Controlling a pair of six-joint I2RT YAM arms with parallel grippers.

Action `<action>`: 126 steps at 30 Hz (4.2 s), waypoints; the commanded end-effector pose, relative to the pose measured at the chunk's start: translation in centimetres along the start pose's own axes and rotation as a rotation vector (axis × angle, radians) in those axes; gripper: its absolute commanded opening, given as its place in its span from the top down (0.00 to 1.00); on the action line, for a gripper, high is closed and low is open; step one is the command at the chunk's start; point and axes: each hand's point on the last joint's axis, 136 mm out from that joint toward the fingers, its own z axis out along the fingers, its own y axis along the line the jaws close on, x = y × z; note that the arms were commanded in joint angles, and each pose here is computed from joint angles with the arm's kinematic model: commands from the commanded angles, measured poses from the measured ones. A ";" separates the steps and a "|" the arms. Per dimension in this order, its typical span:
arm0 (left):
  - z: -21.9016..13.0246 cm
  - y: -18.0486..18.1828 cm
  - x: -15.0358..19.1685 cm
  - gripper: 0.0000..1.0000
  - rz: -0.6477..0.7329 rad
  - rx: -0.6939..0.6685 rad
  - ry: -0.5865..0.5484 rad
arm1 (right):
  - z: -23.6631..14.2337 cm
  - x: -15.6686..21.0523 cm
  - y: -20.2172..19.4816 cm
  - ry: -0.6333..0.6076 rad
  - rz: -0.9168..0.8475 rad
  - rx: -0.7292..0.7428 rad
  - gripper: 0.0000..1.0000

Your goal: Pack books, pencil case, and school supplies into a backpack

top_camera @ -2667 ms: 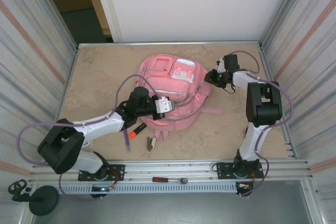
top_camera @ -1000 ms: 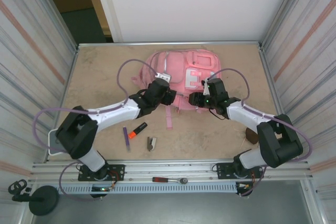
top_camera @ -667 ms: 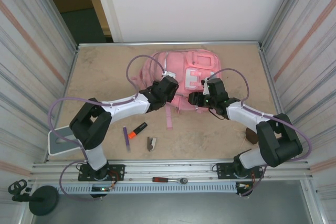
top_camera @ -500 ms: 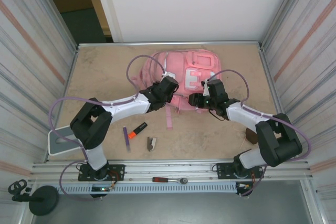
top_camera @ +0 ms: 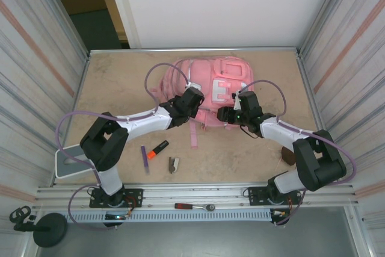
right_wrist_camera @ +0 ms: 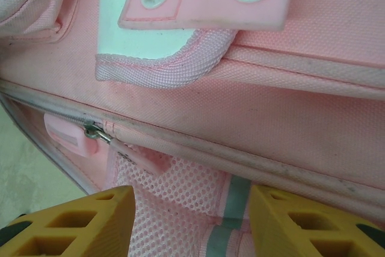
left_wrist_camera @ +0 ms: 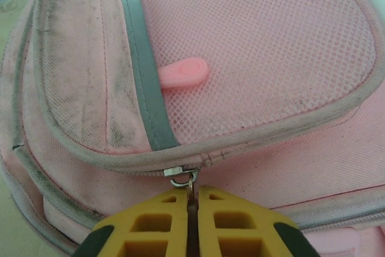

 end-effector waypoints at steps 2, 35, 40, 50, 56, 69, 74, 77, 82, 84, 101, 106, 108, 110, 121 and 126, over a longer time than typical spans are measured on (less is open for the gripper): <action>0.4 -0.4 1.2 0.95 -0.016 0.025 0.029 | -0.6 -0.1 -0.7 -0.009 -0.003 0.030 0.49; -4.6 -2.5 1.6 1.00 0.043 0.266 0.001 | -2.6 -8.0 -10.4 -0.051 0.145 0.322 0.55; -5.4 -3.4 0.6 1.00 0.016 0.330 -0.026 | -4.2 -4.3 -4.1 -0.033 0.098 0.134 0.46; -6.0 -5.1 0.2 1.00 0.001 0.399 -0.045 | -3.3 3.0 -3.3 -0.053 0.265 0.131 0.34; -6.0 -5.7 0.5 1.00 0.013 0.405 -0.043 | -0.4 2.0 -2.8 -0.050 0.304 0.080 0.36; -5.8 -4.6 2.2 1.00 0.068 0.355 -0.031 | -0.8 -0.8 -9.6 -0.097 0.327 0.196 0.93; -5.7 -3.4 2.6 1.00 0.069 0.360 -0.030 | -3.3 -2.3 -13.5 -0.130 0.334 0.291 0.94; -5.6 -2.7 2.8 1.00 0.045 0.394 -0.030 | -4.5 -3.3 -13.8 -0.132 0.311 0.286 0.87; -6.0 -2.5 2.5 1.00 0.014 0.481 -0.044 | -6.4 -5.3 -9.0 -0.206 0.026 0.244 0.59; -6.3 -2.5 2.2 1.00 0.003 0.511 -0.053 | -7.0 -5.8 -5.4 -0.253 -0.181 0.225 0.53; -7.9 -2.5 0.9 1.00 -0.063 0.629 -0.086 | -1.6 -2.8 10.6 -0.260 -1.122 -0.036 0.43; -7.9 -2.4 0.9 1.00 -0.068 0.628 -0.084 | -0.3 -2.7 10.2 -0.230 -1.161 0.005 0.50; -7.9 -2.3 0.8 1.00 -0.072 0.624 -0.086 | 0.0 -2.7 9.6 -0.218 -1.166 0.034 0.61; -7.8 -1.8 0.7 1.00 -0.080 0.608 -0.084 | -0.1 -2.9 8.9 -0.215 -1.159 0.068 0.79; -4.9 4.7 1.9 1.00 -0.151 0.339 -0.019 | -2.9 -3.1 4.2 -0.239 -1.029 0.197 0.97; -3.5 6.4 2.5 1.00 -0.136 0.236 0.028 | -4.1 -3.7 2.3 -0.270 -0.963 0.232 0.97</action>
